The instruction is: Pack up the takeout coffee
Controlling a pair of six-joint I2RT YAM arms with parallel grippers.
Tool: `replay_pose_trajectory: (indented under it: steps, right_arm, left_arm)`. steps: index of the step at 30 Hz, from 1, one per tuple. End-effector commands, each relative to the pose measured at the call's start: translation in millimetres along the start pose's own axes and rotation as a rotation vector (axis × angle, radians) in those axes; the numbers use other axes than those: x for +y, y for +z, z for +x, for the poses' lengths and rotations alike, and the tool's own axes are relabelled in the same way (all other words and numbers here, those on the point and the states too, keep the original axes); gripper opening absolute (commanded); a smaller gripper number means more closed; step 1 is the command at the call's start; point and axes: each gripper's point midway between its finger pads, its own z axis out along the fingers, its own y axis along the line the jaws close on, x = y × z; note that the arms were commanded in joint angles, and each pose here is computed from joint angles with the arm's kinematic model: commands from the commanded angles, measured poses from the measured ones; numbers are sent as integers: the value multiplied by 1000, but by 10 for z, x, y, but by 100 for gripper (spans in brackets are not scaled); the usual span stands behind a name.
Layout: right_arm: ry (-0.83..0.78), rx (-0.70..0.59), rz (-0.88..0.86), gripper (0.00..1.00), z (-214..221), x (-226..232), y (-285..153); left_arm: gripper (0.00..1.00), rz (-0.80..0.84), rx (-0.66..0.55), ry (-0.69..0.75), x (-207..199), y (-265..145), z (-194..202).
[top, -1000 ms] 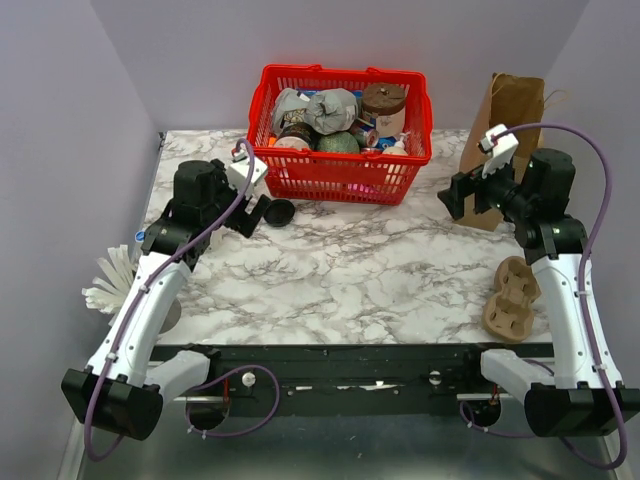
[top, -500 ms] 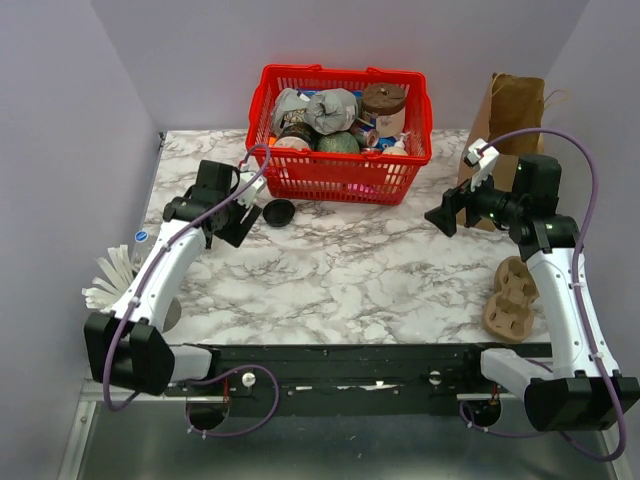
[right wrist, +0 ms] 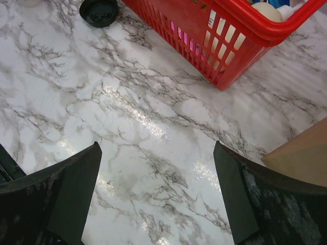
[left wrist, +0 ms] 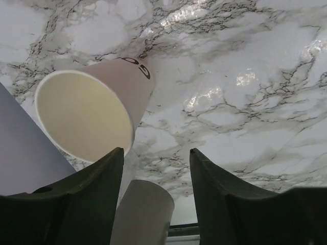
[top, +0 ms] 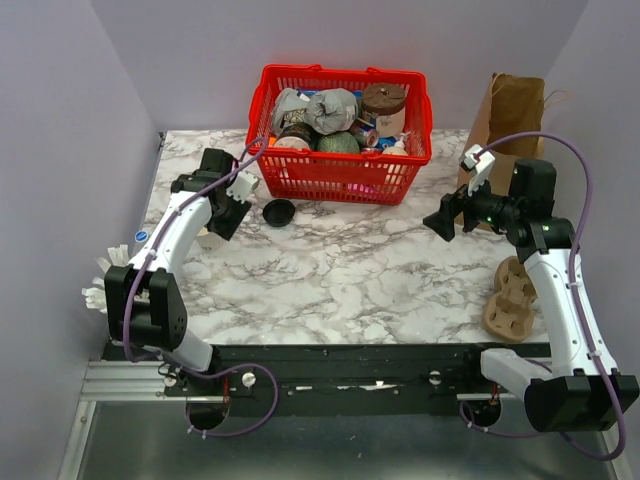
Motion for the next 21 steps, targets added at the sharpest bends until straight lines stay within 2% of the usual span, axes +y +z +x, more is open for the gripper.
replay_pose_trajectory:
  steps: [1, 8, 21]
  right_arm:
    - [15, 2, -33, 100, 47, 65, 17]
    - [25, 8, -39, 100, 21, 34, 49]
    - [56, -4, -44, 100, 22, 24, 96]
  left_arm:
    - [59, -15, 42, -2, 134, 18, 23]
    - [54, -9, 45, 20, 219, 137, -9]
    - [27, 5, 53, 68, 205, 220, 26]
